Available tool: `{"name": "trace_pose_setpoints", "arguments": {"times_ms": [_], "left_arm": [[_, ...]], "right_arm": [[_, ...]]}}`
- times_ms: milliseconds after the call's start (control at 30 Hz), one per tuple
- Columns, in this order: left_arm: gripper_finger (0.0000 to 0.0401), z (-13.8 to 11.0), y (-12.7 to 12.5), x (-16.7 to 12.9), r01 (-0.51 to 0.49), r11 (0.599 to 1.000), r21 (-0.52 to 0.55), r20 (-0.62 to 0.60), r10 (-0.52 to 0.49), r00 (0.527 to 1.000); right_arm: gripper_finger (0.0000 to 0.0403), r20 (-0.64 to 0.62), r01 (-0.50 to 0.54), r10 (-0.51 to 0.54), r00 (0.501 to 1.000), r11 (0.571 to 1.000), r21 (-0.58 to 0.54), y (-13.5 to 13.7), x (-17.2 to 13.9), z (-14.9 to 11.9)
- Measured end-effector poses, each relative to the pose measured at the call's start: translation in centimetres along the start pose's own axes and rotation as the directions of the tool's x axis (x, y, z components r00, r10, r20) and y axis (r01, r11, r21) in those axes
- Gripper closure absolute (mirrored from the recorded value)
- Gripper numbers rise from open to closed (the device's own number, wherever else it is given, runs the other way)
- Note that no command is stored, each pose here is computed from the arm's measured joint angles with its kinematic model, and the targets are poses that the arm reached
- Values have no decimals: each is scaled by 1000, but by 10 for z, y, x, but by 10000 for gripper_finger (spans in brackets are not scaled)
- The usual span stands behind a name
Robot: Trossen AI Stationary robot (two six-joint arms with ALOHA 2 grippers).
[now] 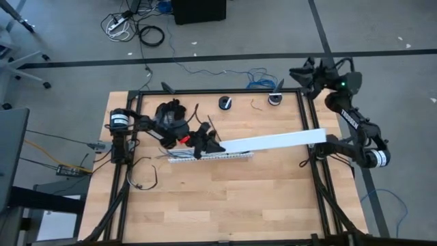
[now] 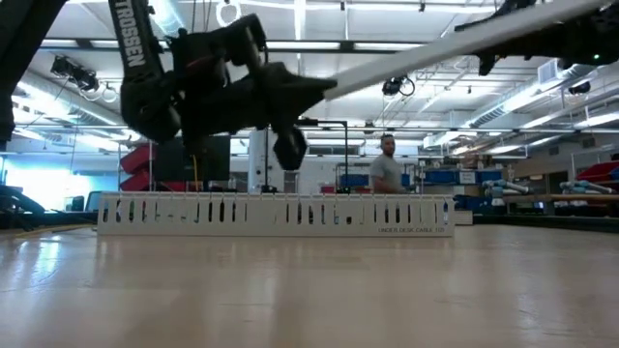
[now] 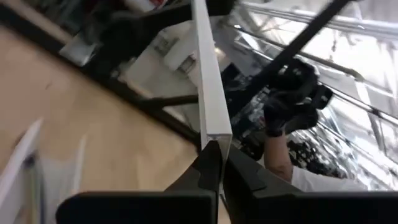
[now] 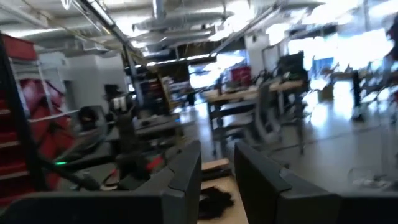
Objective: Ziptie cables
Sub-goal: Close the white cable duct
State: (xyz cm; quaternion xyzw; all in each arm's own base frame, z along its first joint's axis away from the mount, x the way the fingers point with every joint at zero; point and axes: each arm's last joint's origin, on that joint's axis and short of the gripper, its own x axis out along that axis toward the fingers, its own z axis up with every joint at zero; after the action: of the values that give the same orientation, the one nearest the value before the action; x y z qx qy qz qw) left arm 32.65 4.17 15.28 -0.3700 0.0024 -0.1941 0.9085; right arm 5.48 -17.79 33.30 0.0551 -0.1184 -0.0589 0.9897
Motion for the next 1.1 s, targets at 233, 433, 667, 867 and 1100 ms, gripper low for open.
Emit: {"name": "trace_pose_setpoints", "arguments": {"times_ms": [233, 433, 667, 867, 1100], "left_arm": [[401, -8, 18, -31, -154, 966, -206, 27, 163, 986], [401, -11, 24, -44, -190, 912, -364, 28, 215, 976], [401, -9, 18, -39, -134, 875, -465, -9, 147, 989], [401, -12, 25, -35, -210, 838, -504, -85, 194, 977], [401, 10, 22, -15, -129, 909, -396, -42, 122, 992]], "right_arm": [[313, 75, -13, 31, 997, 974, -227, 13, -4, 13], [319, -34, -180, 177, 984, 973, -143, 28, 9, 24], [317, -107, -314, 308, 945, 948, -45, 32, 33, 17], [317, -177, -443, 453, 874, 891, 97, 40, 51, 0], [305, -190, -500, 532, 825, 844, 193, 49, 64, -10]]}}
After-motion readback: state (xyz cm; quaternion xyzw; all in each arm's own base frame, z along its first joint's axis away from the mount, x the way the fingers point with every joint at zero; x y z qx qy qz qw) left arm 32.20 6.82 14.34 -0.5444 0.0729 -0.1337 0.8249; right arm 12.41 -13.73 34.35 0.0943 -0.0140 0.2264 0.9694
